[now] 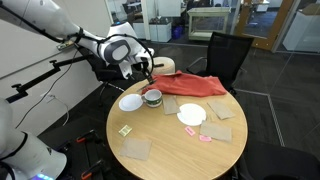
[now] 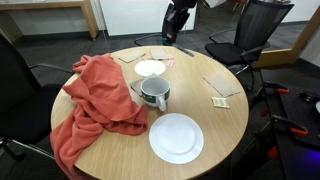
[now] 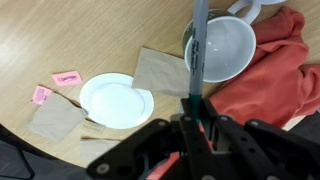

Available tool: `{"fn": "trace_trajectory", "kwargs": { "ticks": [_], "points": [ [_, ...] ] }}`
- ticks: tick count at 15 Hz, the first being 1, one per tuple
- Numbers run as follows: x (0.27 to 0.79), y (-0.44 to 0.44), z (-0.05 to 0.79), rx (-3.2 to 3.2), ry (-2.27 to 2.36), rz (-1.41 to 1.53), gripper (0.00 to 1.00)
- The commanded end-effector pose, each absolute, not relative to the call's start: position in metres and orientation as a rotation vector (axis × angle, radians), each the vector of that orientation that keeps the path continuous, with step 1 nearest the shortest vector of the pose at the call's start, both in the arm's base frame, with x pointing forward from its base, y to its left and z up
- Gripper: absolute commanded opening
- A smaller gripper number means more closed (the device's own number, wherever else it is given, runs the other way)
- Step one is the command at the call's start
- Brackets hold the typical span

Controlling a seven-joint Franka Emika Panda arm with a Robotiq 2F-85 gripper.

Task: Put the marker in the mug

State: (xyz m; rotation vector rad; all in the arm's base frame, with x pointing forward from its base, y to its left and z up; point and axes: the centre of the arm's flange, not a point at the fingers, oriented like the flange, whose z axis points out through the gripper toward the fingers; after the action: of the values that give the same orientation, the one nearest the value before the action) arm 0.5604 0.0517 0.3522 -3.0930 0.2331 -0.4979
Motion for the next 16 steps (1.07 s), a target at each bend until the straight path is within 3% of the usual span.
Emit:
{"fn": "trace_trajectory", "kwargs": {
  "ticks": [1,16],
  "points": [
    [0.569,0.057,0.347,-3.057,0.135,-0.567,0.04],
    [0.591,0.060,0.327,-2.745,-0.636,-0.667,0.04]
  ]
}}
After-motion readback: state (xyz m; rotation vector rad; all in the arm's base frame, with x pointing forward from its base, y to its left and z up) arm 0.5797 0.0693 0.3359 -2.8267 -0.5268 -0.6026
